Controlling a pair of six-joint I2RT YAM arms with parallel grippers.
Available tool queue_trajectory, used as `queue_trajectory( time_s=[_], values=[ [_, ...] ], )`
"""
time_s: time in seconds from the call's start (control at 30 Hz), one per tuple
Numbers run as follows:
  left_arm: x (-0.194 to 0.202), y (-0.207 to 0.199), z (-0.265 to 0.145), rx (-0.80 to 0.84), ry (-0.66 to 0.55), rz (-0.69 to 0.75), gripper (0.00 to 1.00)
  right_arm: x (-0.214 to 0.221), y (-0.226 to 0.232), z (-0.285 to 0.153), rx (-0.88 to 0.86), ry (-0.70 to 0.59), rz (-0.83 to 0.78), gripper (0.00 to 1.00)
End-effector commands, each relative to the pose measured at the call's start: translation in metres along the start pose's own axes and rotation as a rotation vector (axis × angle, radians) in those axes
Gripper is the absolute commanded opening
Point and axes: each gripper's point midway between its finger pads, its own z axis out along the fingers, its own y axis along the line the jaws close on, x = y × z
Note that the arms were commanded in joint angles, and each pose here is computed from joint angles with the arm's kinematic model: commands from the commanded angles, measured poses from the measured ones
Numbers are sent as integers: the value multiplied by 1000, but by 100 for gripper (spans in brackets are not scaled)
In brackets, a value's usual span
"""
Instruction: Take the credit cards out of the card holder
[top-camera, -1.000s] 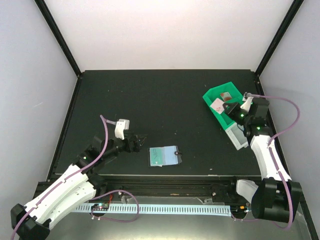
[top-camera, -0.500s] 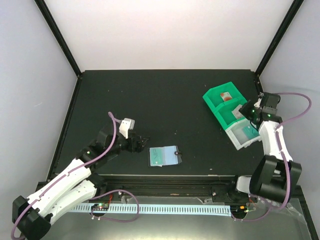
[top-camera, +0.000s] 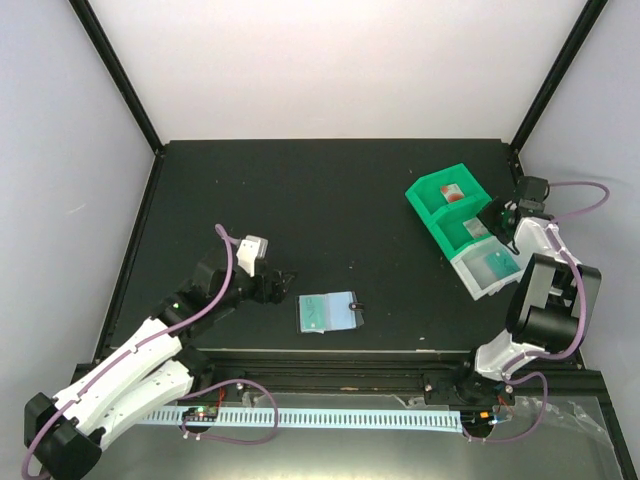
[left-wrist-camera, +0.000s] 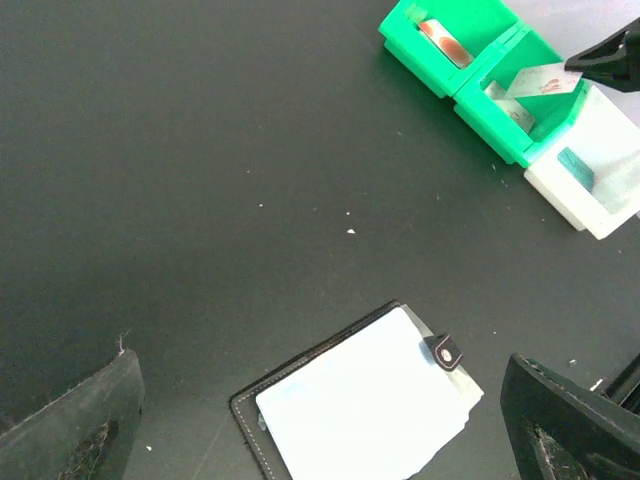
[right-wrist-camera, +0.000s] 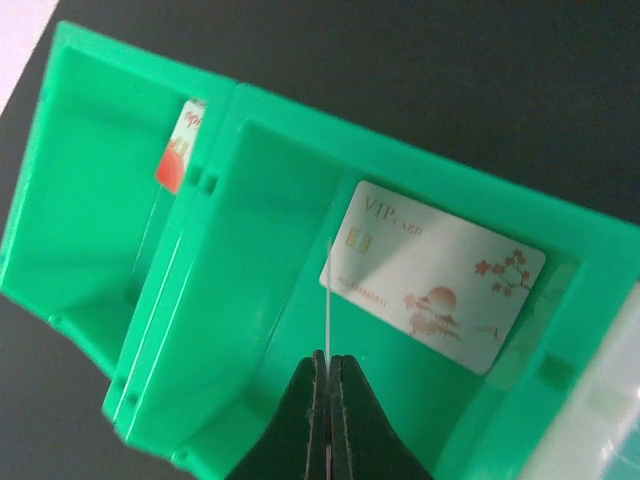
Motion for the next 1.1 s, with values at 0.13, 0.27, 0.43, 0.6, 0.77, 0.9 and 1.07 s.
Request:
queue_trajectory(
  time_s=[0.13,0.27,0.43,0.6,0.77,0.9,1.07],
  values=[
    [-14,4,-6,-36,-51,1,99,-30,-4,24,50,-52,53,1],
    [-15,5,-6,-49,-52,19,99,-31,-4,33,47,-37,59,1],
    [-17,9,-6,-69,-58,16,99,-30,-1,37,31,-25,60,8],
    [-16,4,-6,-44,-53,-5,99,-35,-6,37,80,-17,49,12],
    [-18,3,-9,-38,-66,-8,99,-36,-7,29,98,-27,55,22],
    [-17,3,-10,-39,-68,-9,99,-34,-12,22,134,-20,85,23],
    [-16,5,-8,-44,-62,-8,99,-31,-19,10,184,-27,156,27]
  ],
)
